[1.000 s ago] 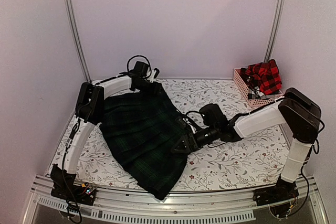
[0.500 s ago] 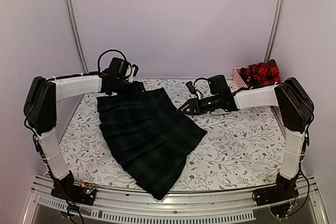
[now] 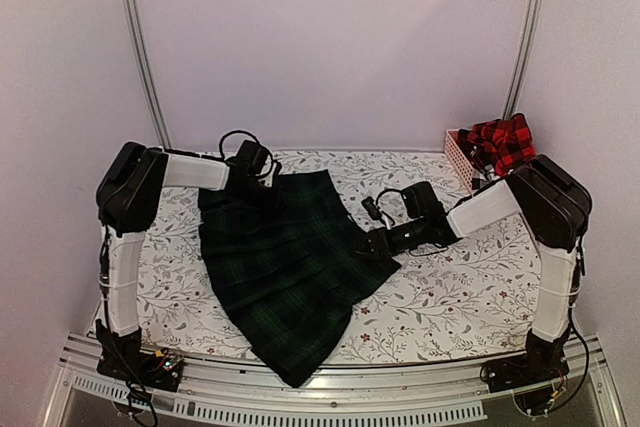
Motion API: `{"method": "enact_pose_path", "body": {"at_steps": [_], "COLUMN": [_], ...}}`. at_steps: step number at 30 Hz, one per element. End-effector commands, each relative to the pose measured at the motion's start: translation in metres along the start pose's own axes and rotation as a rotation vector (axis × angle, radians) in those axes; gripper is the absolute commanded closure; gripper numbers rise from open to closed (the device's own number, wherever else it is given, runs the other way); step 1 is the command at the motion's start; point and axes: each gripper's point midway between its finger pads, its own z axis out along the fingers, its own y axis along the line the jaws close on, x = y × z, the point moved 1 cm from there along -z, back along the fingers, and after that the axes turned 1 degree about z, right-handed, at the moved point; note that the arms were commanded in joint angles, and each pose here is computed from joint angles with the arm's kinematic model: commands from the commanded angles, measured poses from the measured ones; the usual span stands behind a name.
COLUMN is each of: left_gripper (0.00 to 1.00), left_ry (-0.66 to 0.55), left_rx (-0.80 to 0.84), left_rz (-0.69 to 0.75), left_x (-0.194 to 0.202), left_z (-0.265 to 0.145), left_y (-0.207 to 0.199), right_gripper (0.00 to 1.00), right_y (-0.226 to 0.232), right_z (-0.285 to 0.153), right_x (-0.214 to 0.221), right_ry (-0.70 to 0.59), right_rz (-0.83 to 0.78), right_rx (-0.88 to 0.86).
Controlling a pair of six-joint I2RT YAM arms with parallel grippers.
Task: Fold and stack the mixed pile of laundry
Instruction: Rotate the flattened skirt at the center of the board.
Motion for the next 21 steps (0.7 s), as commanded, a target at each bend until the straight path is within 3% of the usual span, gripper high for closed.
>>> {"method": "enact_pose_path", "body": {"at_steps": [1,4,7,9,12,15,18,21], "left_gripper": [0.79,0.79,0.7,0.47,0.33,0.22,0.03,0.0], "left_ry": [0.048,0.033,-0.037,-0.074,-0.155,-0.17,-0.234,-0.314], "left_rx": [0.101,0.16,0.191,0.18,0.174,0.159,0.185,0.213], "left_rz": [0.067,0.111,0.161,0.19,0.228,0.206,0.148,0.086], "left_x": [-0.01,-0.032,-0.071,-0.098,-0.134,-0.117,-0.088,-0.063], "left_z": [0.049,0.073,0.08,0.072,0.031,-0.008,-0.06,-0.12], "left_y": [-0.026,-0.044,-0.054,-0.058,-0.071,-0.071,-0.068,-0.066], "right_gripper": [0.51,0.49,0.48,0.47,0.47,0.43,0.41,0.39], "right_y": [-0.01,0.021,0.064,0.082,0.086,0.096,0.096,0.092], "right_z": [-0.002,-0.002,-0.004,-0.011,-0.023,-0.037,-0.041,-0.043], "right_x": [0.104,0.122,0.104,0.084,0.052,0.036,0.037,0.046], "right_ry": [0.18,0.186,0.142,0.11,0.045,-0.007,-0.02,0.037], "right_rz": [0.236,0.244,0.176,0.123,0.006,-0.128,-0.299,-0.455], "right_rx": [0.042,-0.026,-0.126,-0.143,-0.035,-0.008,0.091,0.175]}}
